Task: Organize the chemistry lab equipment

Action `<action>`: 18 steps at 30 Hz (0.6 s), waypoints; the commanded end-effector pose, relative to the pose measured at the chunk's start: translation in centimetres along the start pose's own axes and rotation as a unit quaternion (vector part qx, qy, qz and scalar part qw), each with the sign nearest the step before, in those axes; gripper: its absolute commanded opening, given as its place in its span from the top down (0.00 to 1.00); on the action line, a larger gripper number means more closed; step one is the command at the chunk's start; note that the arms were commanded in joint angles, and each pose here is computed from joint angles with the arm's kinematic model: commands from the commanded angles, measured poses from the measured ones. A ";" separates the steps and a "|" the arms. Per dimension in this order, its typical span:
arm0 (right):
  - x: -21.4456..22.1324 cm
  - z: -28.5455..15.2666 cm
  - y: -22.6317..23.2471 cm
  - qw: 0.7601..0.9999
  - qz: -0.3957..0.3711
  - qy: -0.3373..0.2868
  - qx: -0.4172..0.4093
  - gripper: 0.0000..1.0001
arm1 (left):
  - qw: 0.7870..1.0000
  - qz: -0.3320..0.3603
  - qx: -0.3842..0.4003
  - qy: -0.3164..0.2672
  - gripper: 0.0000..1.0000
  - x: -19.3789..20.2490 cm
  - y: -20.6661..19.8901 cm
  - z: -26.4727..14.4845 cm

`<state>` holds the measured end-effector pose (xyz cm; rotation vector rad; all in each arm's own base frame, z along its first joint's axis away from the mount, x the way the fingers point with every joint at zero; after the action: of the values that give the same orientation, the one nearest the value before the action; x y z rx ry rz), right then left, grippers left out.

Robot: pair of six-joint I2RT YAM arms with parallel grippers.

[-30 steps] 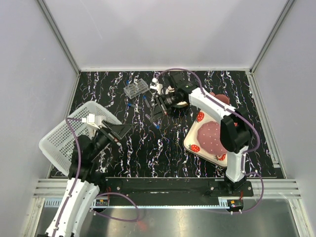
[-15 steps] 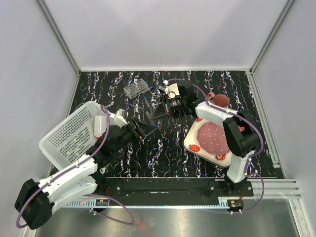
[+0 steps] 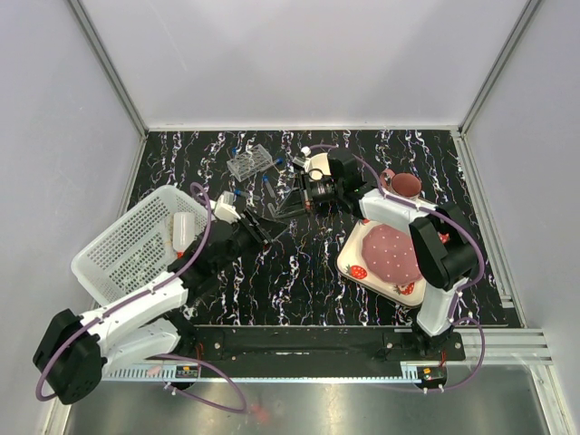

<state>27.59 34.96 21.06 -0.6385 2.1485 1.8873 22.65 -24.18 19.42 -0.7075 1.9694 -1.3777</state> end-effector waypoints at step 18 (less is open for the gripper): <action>0.0 -2.9 4.3 0.974 -0.225 -0.008 0.011 0.44 | 0.993 0.078 0.049 0.079 0.93 -0.6 -2.5 -2.8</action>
<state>26.66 33.85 22.19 -0.7941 2.0356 1.7661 22.35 -23.32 20.34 -0.6064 1.9957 -1.4012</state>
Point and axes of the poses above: each gripper's point midway between its finger pads, its own z axis out along the fingers, its own y axis along the line the jaws close on, x = y × z, the point moved 2 cm from there along -z, back along the fingers, and after that the axes turned 14 degrees about -z, right-handed, at the moved point
